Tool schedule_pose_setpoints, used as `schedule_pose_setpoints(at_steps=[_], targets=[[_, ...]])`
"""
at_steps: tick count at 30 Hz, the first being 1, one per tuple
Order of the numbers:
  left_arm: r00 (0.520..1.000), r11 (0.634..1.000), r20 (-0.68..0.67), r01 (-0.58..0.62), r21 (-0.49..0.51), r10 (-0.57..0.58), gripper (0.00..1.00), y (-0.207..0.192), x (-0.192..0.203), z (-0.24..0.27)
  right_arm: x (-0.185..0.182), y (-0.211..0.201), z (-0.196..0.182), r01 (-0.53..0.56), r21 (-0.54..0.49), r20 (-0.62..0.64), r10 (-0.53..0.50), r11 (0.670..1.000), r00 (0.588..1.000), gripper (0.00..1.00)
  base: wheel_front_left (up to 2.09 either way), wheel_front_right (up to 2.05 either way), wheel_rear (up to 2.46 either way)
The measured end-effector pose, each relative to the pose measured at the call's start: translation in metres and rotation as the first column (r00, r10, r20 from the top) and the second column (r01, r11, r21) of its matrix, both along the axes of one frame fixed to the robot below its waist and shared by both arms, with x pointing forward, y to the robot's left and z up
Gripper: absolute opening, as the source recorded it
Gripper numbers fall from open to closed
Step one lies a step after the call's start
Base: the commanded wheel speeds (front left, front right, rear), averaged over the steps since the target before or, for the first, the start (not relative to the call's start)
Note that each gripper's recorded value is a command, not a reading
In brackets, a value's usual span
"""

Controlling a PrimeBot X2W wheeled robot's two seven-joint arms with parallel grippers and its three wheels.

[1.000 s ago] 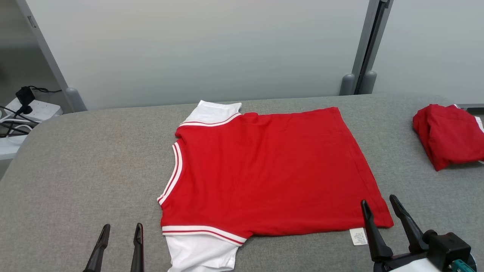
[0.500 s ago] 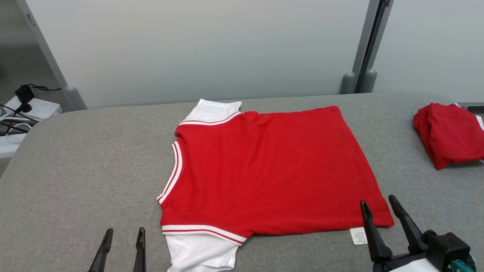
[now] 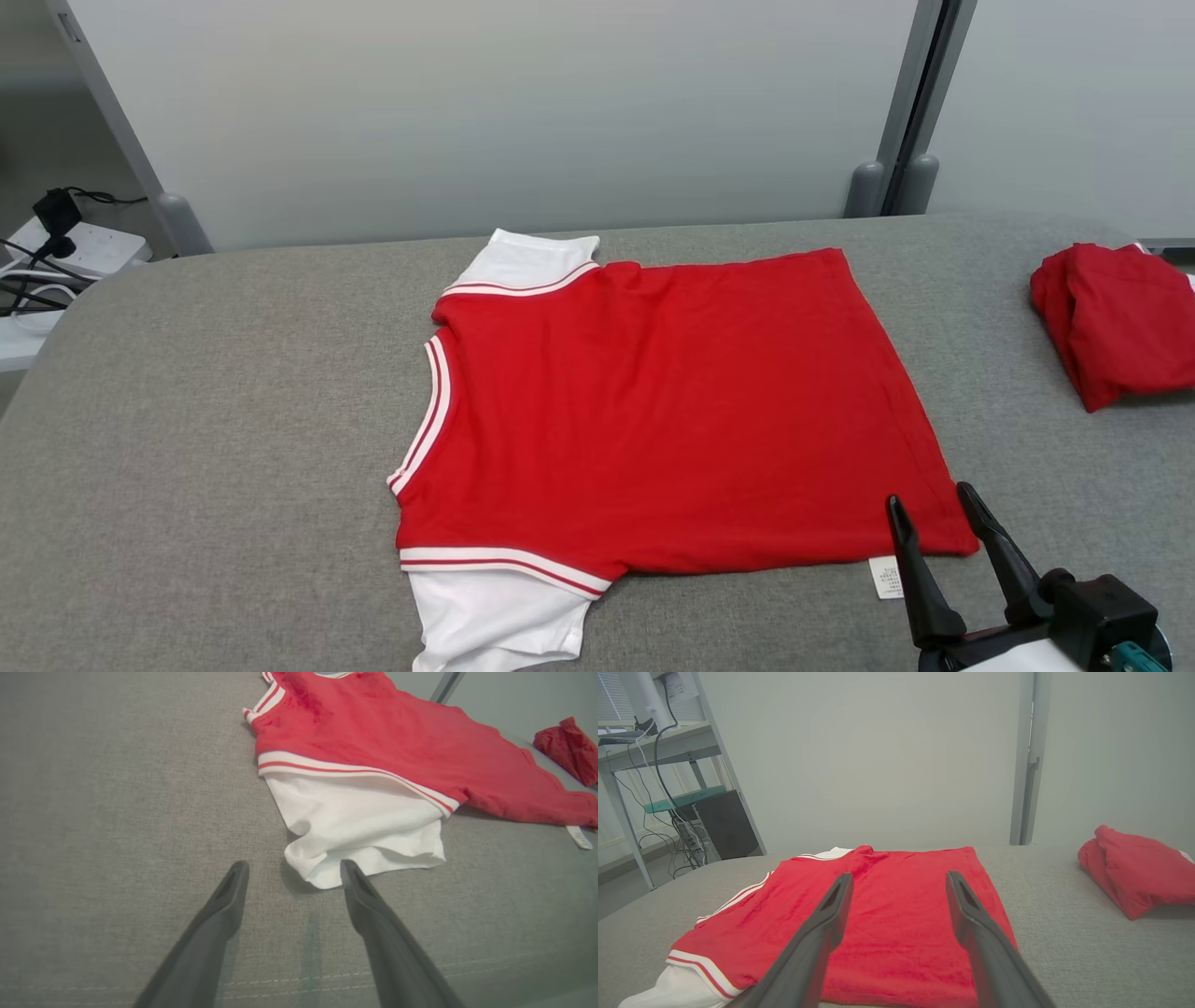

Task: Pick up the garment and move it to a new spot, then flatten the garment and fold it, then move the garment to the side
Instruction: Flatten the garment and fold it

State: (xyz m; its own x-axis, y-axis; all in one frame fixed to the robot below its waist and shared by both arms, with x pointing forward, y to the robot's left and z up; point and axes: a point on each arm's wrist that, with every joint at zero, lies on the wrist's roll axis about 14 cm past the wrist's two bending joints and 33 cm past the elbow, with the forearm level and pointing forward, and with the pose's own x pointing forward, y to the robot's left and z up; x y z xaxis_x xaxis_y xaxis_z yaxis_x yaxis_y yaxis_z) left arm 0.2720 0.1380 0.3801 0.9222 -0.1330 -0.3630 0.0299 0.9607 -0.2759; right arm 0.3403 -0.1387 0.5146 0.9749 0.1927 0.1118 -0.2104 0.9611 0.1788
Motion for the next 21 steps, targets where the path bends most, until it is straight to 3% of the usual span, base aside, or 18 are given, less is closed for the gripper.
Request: schedule_pose_setpoints(at_steps=[8,9,14,16,17,21], targets=[[1.000,0.999,-0.018,0.021,-0.029,-0.021,1.00,-0.007,0.013,-0.005,0.002,0.004,-0.006,-0.018,-0.006,-0.019,0.018,1.000,1.000,1.00,0.00,0.00,0.00],[0.999,0.999,-0.024,0.026,-0.028,-0.027,0.92,-0.008,0.014,-0.006,0.002,0.004,-0.007,-0.019,-0.005,-0.021,0.019,1.000,1.000,1.00,0.00,0.00,0.00],[0.998,0.998,-0.040,0.055,-0.035,-0.056,0.78,-0.015,0.018,-0.011,0.003,0.001,-0.010,-0.018,-0.012,-0.033,0.018,1.000,0.999,1.00,0.00,0.00,0.00],[0.996,0.997,-0.050,0.068,-0.033,-0.070,0.65,-0.018,0.020,-0.014,0.003,0.000,-0.012,-0.019,-0.018,-0.038,0.019,1.000,0.999,1.00,0.00,0.00,0.00],[0.996,0.997,-0.054,0.071,-0.033,-0.072,0.52,-0.019,0.020,-0.015,0.003,0.000,-0.012,-0.020,-0.019,-0.039,0.019,1.000,0.999,1.00,0.00,0.00,0.00],[0.994,0.996,-0.066,0.084,-0.031,-0.086,0.29,-0.022,0.021,-0.019,0.004,-0.002,-0.013,-0.017,-0.023,-0.042,0.016,1.000,0.999,1.00,0.00,0.00,0.00]])
